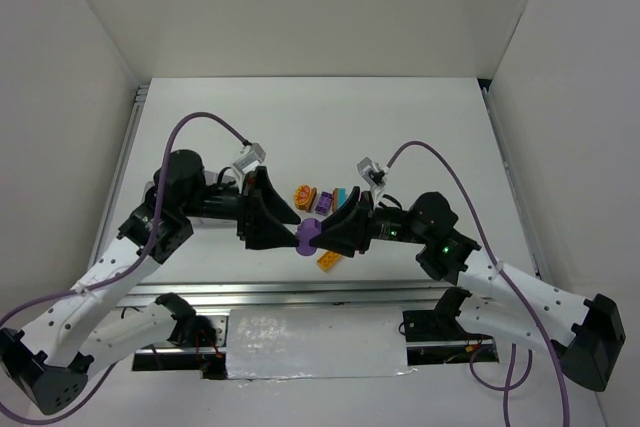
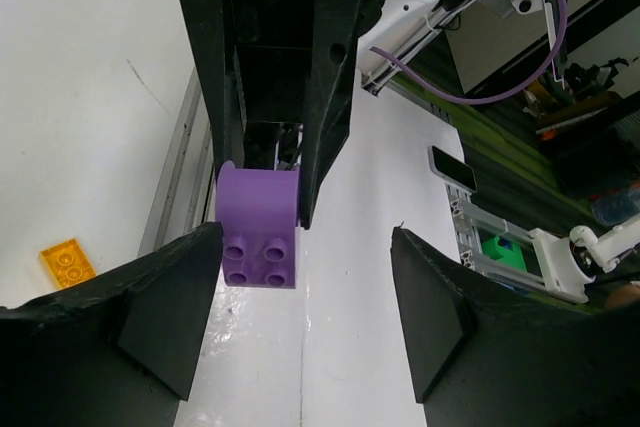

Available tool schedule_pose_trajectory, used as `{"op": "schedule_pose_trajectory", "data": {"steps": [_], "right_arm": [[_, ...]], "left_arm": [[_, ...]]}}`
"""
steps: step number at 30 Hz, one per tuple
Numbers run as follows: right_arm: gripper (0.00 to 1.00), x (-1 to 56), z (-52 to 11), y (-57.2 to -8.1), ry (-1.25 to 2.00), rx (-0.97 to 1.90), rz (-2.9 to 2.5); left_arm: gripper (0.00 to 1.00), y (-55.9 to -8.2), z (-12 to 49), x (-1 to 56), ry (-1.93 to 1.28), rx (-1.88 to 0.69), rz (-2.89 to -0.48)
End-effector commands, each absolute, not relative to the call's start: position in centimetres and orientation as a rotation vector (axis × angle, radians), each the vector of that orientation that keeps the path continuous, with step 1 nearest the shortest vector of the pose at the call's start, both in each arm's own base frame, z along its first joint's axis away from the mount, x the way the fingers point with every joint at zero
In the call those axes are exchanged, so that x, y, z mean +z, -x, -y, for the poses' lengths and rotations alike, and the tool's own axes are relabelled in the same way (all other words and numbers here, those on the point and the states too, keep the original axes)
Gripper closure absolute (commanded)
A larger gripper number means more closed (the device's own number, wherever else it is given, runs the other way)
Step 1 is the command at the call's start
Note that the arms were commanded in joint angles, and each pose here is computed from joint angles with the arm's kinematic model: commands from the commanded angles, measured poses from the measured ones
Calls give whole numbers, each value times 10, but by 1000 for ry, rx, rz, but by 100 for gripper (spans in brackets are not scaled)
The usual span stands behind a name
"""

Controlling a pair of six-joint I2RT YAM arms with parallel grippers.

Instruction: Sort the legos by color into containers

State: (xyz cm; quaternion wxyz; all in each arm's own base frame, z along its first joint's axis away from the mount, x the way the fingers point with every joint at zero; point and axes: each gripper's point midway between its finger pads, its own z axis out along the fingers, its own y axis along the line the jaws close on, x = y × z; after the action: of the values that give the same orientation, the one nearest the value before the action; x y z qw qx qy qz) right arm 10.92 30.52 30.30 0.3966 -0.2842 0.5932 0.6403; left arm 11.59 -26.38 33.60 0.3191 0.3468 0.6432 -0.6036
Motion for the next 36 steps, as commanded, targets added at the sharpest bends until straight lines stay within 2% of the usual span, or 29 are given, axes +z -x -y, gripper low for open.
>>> {"op": "schedule_pose_trajectory", "data": {"steps": [1, 6, 12, 15, 17, 18, 21, 22, 23, 24, 25, 26, 28, 29, 36], "right_arm": [[100, 350, -303, -100, 763, 1657, -1318], [100, 354, -303, -98, 775, 1666, -1301], [100, 355, -304, -105, 745, 1638, -1310], [100, 352, -306, -115, 703, 1607, -1352], [100, 352, -308, -114, 713, 1616, -1352], [100, 352, -309, -113, 717, 1622, -1350], [100, 350, -310, -114, 720, 1625, -1357], [87, 350, -310, -114, 720, 1622, -1357], [62, 350, -310, -116, 717, 1613, -1358], [24, 346, -309, -119, 702, 1597, -1380], [1, 343, -308, -122, 685, 1577, -1390], [0, 339, -303, -134, 616, 1511, -1426], [0, 325, -295, -150, 537, 1412, -1476], [0, 315, -285, -158, 478, 1349, -1507], [0, 289, -254, -166, 395, 1184, -1573]], "left_arm": [[21, -114, 269, 347, -955, -1596, -1624], [24, -113, 273, 343, -963, -1602, -1637], [41, -112, 276, 343, -976, -1596, -1644], [43, -112, 278, 341, -980, -1599, -1651], [59, -114, 278, 340, -980, -1587, -1656], [72, -115, 279, 341, -977, -1582, -1660], [99, -118, 280, 340, -969, -1572, -1678], [100, -121, 280, 340, -964, -1555, -1681], [100, -124, 280, 339, -957, -1533, -1694], [100, -128, 279, 344, -943, -1497, -1699], [100, -136, 276, 344, -931, -1425, -1704], [100, -154, 269, 331, -840, -1296, -1800], [100, -178, 255, 332, -773, -1110, -1835], [100, -203, 236, 313, -655, -921, -1950], [100, -296, 119, 288, -150, -212, -2152]]}}
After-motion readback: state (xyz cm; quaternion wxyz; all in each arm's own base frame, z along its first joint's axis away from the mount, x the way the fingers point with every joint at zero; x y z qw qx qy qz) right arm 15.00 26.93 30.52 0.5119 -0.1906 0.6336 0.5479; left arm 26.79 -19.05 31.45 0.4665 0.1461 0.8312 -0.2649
